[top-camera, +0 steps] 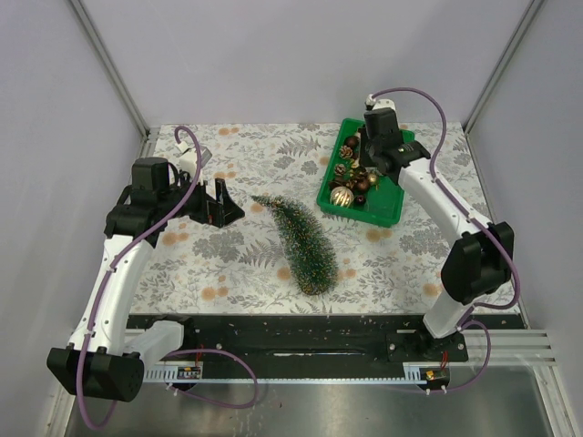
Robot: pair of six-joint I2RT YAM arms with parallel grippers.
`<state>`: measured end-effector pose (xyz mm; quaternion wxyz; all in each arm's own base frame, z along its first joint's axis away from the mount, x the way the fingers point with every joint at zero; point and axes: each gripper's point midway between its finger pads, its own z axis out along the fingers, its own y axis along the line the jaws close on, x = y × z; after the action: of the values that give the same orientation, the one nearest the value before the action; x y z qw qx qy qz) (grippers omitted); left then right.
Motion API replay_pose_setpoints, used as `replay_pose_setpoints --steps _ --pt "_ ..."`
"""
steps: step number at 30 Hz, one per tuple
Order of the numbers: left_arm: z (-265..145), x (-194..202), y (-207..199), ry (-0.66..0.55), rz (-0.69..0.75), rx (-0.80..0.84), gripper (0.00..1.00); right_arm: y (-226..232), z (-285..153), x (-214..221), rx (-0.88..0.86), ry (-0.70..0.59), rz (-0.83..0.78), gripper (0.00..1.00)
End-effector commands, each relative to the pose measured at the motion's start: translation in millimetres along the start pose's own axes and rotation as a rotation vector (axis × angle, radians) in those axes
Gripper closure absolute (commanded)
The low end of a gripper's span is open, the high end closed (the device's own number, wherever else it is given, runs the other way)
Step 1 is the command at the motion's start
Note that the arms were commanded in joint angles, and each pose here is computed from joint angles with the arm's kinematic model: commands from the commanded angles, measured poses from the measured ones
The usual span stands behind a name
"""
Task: Decorate the small christmas tree
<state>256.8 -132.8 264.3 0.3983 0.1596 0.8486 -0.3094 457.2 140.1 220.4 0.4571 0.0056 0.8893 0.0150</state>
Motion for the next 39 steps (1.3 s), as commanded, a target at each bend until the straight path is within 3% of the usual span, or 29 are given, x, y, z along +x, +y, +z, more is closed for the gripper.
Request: replay_pose_setpoints --steps 1,2,4,8,16,25,33,39 --pt "-4.5 -12.1 -4.7 -0.048 0.046 0.006 0.01 1.7 -2.9 18.3 -0.034 0.071 -0.027 0.60" --pt "-5.1 -12.8 -4.9 -0.050 0.048 0.004 0.01 3.9 -2.9 27.0 -0.049 0.093 -0.026 0.49" --pt "-4.9 -12.2 -4.9 -0.049 0.049 0.006 0.01 5.4 -5.3 44.8 -0.073 0.123 0.000 0.38" --pt "-3.1 -10.2 -3.5 -0.041 0.044 0.005 0.01 3.3 -9.3 76.6 -0.094 0.149 0.026 0.30" --pt "-1.7 -8.4 -2.2 -0.034 0.037 0.003 0.01 -1.8 7.9 109.0 -0.079 0.203 -0.023 0.32" --pt "-1.0 -6.1 1.1 -0.031 0.044 -0.009 0.01 -5.2 33.9 101.0 -0.046 0.111 -0.063 0.39" --pt "-1.8 -7.4 2.3 -0.035 0.053 -0.018 0.01 -5.7 52.2 109.6 -0.027 0.129 -0.091 0.48" --pt "-2.1 -4.9 4.6 -0.031 0.062 -0.029 0.01 -11.5 35.7 102.5 -0.014 0.102 -0.069 0.42"
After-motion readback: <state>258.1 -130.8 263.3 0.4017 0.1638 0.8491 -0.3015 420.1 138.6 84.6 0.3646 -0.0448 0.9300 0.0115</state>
